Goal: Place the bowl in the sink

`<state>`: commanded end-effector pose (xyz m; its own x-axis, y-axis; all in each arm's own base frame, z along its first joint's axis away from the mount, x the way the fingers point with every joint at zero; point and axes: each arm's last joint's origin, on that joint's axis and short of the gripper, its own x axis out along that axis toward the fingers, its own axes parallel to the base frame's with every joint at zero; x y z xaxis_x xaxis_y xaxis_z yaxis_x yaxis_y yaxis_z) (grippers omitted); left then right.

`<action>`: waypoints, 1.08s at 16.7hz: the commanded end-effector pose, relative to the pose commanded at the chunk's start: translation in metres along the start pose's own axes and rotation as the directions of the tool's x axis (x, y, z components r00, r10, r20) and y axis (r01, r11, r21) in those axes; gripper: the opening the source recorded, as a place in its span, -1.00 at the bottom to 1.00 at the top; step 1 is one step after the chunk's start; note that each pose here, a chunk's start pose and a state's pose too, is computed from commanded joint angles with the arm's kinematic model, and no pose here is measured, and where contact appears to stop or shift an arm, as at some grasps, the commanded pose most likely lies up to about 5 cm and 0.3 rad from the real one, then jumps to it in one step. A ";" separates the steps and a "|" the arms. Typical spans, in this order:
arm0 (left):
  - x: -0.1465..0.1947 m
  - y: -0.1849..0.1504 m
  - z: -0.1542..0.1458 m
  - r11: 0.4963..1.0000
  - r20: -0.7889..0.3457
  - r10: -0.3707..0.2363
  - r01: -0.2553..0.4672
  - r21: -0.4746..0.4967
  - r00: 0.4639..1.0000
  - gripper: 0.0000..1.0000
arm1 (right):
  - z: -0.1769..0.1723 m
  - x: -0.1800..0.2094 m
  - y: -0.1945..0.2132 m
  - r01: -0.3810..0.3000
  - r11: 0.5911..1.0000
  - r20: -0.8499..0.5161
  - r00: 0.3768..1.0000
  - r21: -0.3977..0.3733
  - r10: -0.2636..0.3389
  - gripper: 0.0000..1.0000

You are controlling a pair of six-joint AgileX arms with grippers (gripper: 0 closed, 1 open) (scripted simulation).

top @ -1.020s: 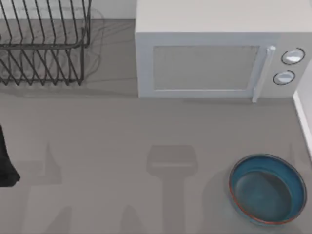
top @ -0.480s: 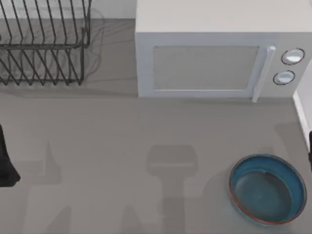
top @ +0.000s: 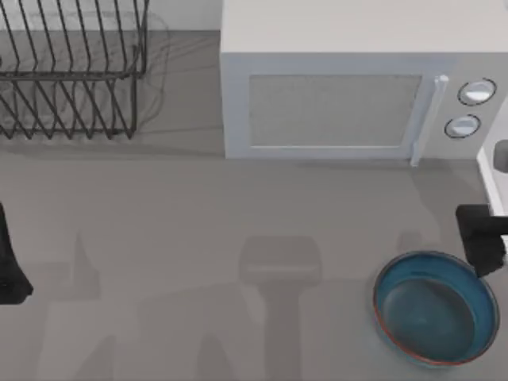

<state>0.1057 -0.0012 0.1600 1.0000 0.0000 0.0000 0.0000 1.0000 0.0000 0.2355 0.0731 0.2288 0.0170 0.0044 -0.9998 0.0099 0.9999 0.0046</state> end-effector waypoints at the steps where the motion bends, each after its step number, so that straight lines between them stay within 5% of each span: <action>1: 0.000 0.000 0.000 1.000 0.000 0.000 0.000 0.000 1.000 1.00 | 0.002 0.000 0.002 0.004 1.000 -0.013 1.000 0.000 -0.004 1.00; 8: 0.000 0.000 0.000 1.000 0.000 0.000 0.000 0.000 1.000 1.00 | 0.003 0.005 0.001 0.005 1.000 -0.018 1.000 0.002 -0.005 1.00; 18: 0.000 0.000 0.000 1.000 0.000 0.000 0.000 0.000 1.000 1.00 | 0.001 0.098 0.002 0.004 1.000 -0.016 1.000 0.000 -0.004 1.00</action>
<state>0.1057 -0.0012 0.1600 1.0000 0.0000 0.0000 0.0000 1.0000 0.0000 0.2387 0.0752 0.1307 0.0015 0.0002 -1.0000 0.0100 0.9999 0.0002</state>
